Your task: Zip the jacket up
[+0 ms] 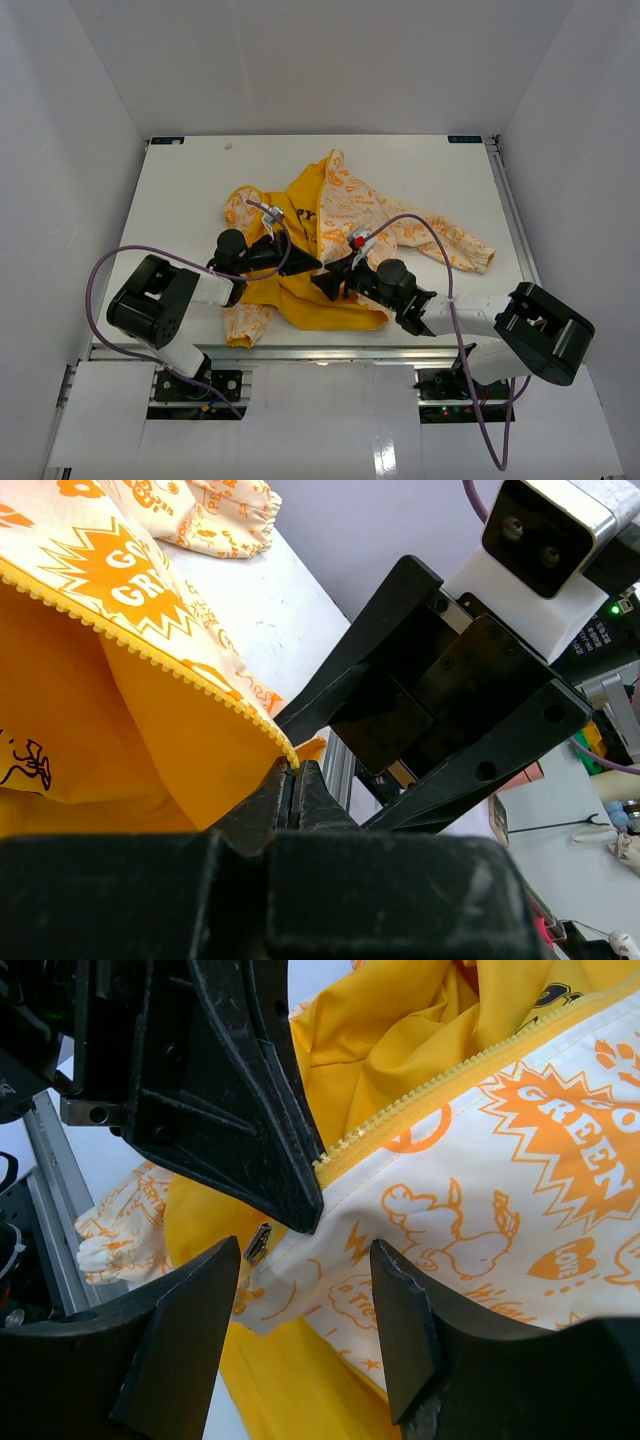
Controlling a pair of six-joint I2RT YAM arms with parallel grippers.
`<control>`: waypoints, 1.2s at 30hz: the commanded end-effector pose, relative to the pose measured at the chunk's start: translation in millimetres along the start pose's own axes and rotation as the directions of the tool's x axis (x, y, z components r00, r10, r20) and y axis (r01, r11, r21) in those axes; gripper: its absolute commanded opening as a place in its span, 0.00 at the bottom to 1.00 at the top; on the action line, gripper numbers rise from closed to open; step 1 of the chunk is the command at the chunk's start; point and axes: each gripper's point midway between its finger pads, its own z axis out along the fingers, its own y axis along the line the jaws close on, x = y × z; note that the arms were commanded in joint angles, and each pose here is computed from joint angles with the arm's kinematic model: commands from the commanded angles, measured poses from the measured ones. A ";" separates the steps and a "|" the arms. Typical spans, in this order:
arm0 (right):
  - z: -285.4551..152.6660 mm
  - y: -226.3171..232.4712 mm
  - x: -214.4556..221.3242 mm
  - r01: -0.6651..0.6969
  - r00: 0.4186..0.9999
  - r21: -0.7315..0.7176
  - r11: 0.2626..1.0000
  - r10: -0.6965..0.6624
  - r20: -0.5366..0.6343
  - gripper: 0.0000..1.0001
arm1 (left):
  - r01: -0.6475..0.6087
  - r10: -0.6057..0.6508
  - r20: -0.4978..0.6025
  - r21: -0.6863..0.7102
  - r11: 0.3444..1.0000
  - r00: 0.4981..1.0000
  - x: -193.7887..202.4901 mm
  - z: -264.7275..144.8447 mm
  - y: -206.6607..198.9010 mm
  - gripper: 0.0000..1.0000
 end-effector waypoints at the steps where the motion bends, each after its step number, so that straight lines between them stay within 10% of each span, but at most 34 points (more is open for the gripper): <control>1: 12.0 2.5 -25.9 -0.009 0.997 -0.011 1.000 0.010 0.079 0.56 | -0.042 0.042 -0.004 0.031 0.999 0.999 0.7 -1.2 -9.3 0.00; 7: 11.9 -0.7 -22.2 -0.018 0.997 -0.007 1.000 0.018 0.069 0.34 | -0.045 0.045 -0.003 0.030 0.999 0.999 -0.5 -1.0 -9.4 0.00; 23: 11.3 -9.1 -3.8 -0.021 1.000 0.014 1.000 0.020 0.021 0.36 | -0.049 0.049 0.004 0.027 0.998 0.999 -1.6 -2.2 -11.2 0.00; 28: 10.0 -13.4 -1.8 -0.022 1.000 0.025 0.999 0.022 0.017 0.08 | -0.049 0.049 0.002 0.023 0.999 0.999 -1.5 -2.0 -10.2 0.00; 36: 8.1 -15.6 1.6 -0.026 1.000 0.012 1.000 0.026 0.004 0.15 | -0.046 0.046 0.003 0.020 0.999 0.999 -1.3 -1.6 -9.1 0.00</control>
